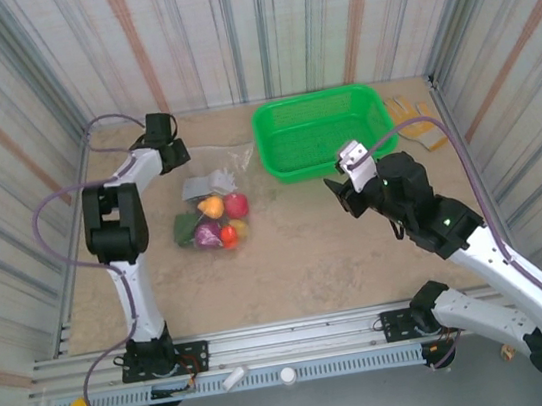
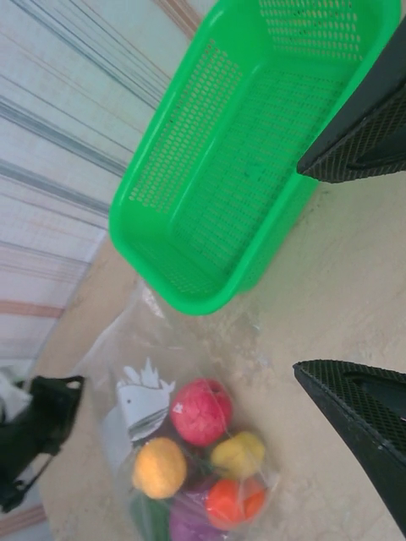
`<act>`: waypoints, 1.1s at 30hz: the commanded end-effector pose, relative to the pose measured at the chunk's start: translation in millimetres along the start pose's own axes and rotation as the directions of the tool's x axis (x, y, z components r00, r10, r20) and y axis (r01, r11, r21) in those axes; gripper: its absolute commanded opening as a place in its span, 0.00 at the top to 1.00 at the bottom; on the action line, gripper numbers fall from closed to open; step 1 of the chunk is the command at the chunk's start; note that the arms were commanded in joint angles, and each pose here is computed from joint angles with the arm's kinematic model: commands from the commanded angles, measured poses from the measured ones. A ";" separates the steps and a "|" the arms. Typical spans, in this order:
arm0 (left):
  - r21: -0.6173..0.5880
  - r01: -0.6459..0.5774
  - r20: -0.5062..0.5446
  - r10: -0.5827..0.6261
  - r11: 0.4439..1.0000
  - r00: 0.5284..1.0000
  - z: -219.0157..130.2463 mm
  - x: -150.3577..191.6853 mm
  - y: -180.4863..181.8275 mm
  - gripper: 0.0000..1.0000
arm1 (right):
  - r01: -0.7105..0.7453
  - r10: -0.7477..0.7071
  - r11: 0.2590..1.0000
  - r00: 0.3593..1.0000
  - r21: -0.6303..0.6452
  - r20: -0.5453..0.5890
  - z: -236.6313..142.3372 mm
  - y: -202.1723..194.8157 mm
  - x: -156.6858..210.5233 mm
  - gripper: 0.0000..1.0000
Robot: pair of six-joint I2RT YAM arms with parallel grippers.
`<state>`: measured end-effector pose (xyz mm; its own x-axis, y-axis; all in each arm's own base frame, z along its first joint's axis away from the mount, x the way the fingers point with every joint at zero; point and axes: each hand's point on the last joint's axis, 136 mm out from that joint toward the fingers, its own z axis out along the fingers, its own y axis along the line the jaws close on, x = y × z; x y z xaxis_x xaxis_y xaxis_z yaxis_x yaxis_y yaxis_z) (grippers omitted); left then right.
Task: Place the food in the zip-top bag and seal the zipper
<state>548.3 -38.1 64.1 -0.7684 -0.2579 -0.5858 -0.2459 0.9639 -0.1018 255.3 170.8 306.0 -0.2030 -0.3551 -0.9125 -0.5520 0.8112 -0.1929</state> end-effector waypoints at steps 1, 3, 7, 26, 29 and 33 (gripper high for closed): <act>-0.056 0.003 -0.094 -0.009 0.998 0.996 -8.6 25.6 20.5 0.58 | -0.013 0.012 1.000 0.999 0.027 0.033 -13.5 -6.5 -14.7 0.41; -0.042 0.010 -0.066 -0.013 0.999 0.998 -19.9 19.3 18.8 0.50 | -0.010 0.009 0.999 0.999 0.031 0.033 -16.5 -7.7 -14.1 0.38; 0.002 0.025 0.030 -0.025 1.000 0.999 -59.2 -1.5 14.6 0.15 | -0.021 0.020 1.000 1.000 0.020 0.022 -16.7 -6.7 -13.8 0.25; -0.022 -0.151 0.659 0.128 0.988 0.741 -254.9 33.9 56.9 0.01 | -0.192 0.147 0.957 0.967 0.217 0.209 21.8 -65.0 41.8 0.01; 0.009 -0.249 0.598 0.194 0.968 0.778 -216.5 58.0 60.5 0.01 | -0.174 0.142 0.923 0.983 0.343 0.116 39.0 -92.9 81.9 0.01; 0.072 -0.197 0.504 0.134 0.978 0.853 -172.3 92.5 80.2 0.01 | -0.196 0.196 0.864 0.979 0.463 0.050 42.9 -126.7 137.2 0.01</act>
<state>355.9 7.1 156.6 -0.3864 -0.0491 -0.9210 -0.1034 0.9946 -0.0097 325.9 67.4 203.2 -0.2732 -0.1946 -0.9421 -0.1697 0.9737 -0.1519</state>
